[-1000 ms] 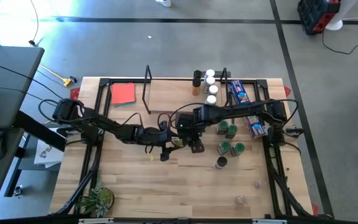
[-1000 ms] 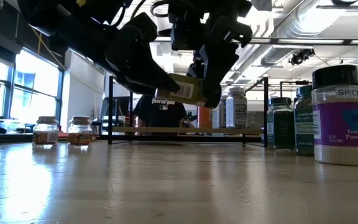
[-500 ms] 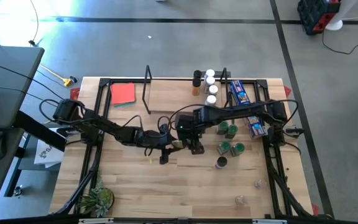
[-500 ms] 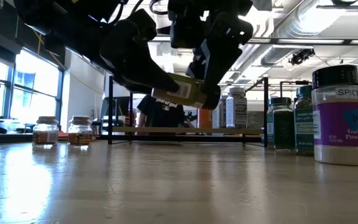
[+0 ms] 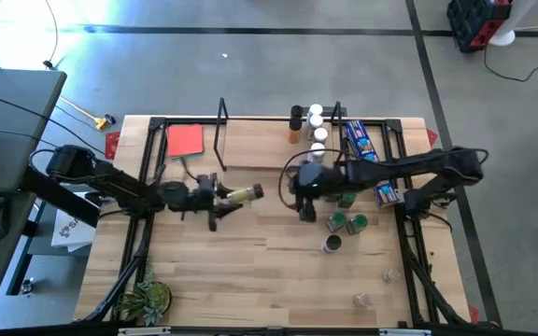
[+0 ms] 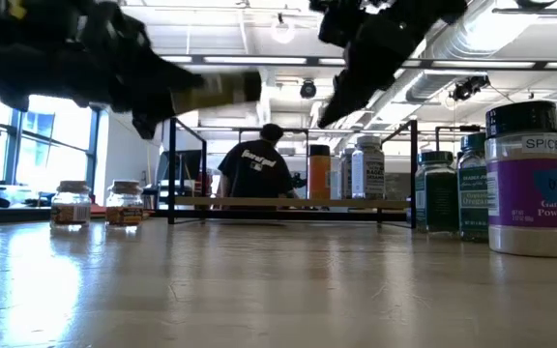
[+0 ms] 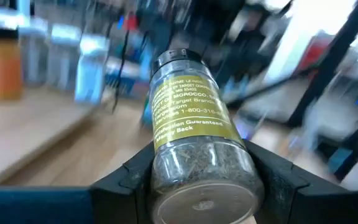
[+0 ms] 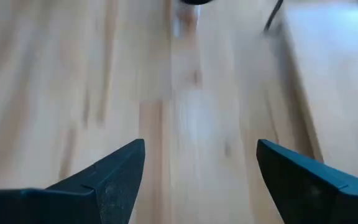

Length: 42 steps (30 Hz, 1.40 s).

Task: Shelf spices
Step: Put the top black seasoning bottle on the shelf aligned with the other black seasoning bottles

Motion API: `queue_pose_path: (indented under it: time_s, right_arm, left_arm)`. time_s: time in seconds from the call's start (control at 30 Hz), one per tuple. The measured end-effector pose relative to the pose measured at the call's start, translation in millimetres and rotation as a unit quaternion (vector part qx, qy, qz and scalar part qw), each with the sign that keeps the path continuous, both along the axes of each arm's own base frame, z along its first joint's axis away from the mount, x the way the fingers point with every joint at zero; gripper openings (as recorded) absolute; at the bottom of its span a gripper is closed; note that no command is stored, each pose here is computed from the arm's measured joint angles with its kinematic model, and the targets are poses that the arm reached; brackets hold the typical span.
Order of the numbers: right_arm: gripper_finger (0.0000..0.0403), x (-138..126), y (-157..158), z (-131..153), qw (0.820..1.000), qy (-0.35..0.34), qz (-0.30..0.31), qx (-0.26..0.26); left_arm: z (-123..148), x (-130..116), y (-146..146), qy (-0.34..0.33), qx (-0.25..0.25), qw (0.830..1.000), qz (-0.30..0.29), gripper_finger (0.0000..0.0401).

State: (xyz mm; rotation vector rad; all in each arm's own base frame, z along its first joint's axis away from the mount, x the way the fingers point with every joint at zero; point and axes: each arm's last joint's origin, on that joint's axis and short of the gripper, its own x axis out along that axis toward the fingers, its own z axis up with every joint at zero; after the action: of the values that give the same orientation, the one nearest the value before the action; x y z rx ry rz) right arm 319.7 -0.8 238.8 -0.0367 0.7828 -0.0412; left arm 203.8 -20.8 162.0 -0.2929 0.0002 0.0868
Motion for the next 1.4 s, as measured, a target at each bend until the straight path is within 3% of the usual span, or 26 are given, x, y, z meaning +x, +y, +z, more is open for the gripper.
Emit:
queue_pose_path:
  time_s: [0.17,0.4,0.6,0.87,1.1,1.23,1.4]
  right_arm:
    - [0.0304,1.7,1.0,7.3,0.984,-0.171,-0.009,0.041]
    - [0.0304,17.5,1.8,20.4,0.964,-0.262,0.013,0.039]
    - [0.0304,22.7,6.7,36.6,0.955,-0.284,0.069,0.056]
    - [0.0304,30.0,12.1,53.9,0.946,-0.308,0.094,0.031]
    - [0.0302,50.9,13.5,47.0,0.951,-0.284,0.111,0.041]
    - [0.0274,52.7,13.3,50.0,0.960,-0.254,0.108,0.039]
    - [0.0210,51.8,12.2,53.2,0.968,-0.230,0.094,0.035]
  left_arm:
    - [7.2,-3.8,4.0,-0.054,-0.007,0.998,-0.033,0.0181]
    - [25.4,9.1,2.7,-0.088,0.023,0.994,-0.064,0.0183]
    - [31.4,13.4,2.2,-0.096,0.023,0.993,-0.066,0.0184]
    - [32.1,13.9,2.6,-0.097,0.021,0.993,-0.061,0.0185]
    - [30.8,14.2,2.2,-0.091,0.016,0.994,-0.065,0.0185]
    - [30.5,14.2,2.1,-0.090,0.015,0.994,-0.067,0.0186]
    - [30.5,14.2,2.1,-0.090,0.019,0.994,-0.066,0.0186]
